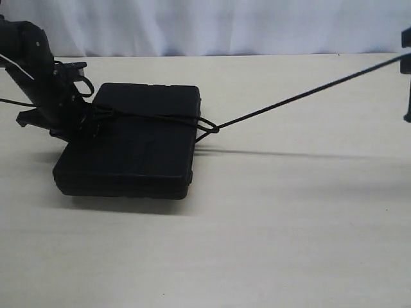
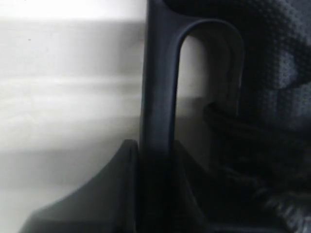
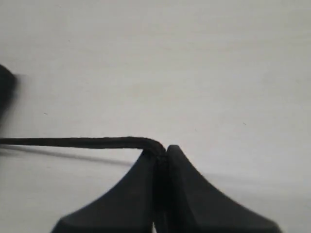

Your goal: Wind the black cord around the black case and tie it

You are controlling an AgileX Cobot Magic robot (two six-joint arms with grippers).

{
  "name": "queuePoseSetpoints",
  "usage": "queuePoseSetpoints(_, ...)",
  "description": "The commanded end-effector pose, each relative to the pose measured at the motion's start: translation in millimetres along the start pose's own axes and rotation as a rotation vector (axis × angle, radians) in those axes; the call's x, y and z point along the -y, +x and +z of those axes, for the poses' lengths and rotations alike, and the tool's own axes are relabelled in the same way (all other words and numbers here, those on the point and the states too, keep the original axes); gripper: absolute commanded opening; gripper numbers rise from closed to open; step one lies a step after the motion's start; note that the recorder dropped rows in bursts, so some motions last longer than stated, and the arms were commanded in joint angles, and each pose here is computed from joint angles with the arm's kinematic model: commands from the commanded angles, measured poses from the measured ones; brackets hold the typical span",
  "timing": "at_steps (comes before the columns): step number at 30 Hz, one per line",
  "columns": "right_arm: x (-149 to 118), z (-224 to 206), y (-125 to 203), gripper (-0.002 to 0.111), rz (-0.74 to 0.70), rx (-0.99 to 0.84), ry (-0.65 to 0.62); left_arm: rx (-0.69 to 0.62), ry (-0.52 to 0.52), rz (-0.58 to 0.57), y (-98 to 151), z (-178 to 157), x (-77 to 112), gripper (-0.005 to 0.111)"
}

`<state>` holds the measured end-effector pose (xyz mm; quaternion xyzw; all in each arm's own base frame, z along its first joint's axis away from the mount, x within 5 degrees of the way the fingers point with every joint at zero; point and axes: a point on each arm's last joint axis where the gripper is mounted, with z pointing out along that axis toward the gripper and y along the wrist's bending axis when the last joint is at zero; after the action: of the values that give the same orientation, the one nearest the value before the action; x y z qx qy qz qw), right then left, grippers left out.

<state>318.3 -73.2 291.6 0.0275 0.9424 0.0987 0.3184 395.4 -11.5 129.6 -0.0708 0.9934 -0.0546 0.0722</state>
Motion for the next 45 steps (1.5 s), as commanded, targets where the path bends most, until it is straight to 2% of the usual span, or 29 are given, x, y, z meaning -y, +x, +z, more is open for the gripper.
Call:
queuePoseSetpoints(1,48,24,22,0.004,0.009,0.01,0.222,0.046,-0.031,0.018,-4,-6,-10.5,0.0)
queuePoseSetpoints(5,60,50,37,0.004,-0.006,-0.07,0.247,0.066,-0.027,0.015,-6,-6,-10.1,0.0)
queuePoseSetpoints(11,70,72,39,0.004,0.035,-0.094,0.256,0.109,-0.025,0.016,-10,-6,-9.9,0.0)
queuePoseSetpoints(19,87,76,40,0.004,0.059,-0.121,0.403,0.138,-0.03,0.024,-12,-6,-10.2,0.0)
queuePoseSetpoints(28,87,75,37,0.004,0.06,-0.103,0.408,0.131,-0.03,0.026,-12,-6,-10.3,0.001)
queuePoseSetpoints(30,86,75,37,0.004,0.06,-0.098,0.406,0.131,-0.03,0.026,-12,-6,-10.3,0.005)
queuePoseSetpoints(37,82,77,35,0.004,0.052,-0.086,0.356,0.129,-0.029,0.024,-11,-6,-10.2,0.031)
queuePoseSetpoints(45,82,77,35,0.004,0.057,-0.085,0.357,0.126,-0.026,0.025,-11,-6,-8.6,0.034)
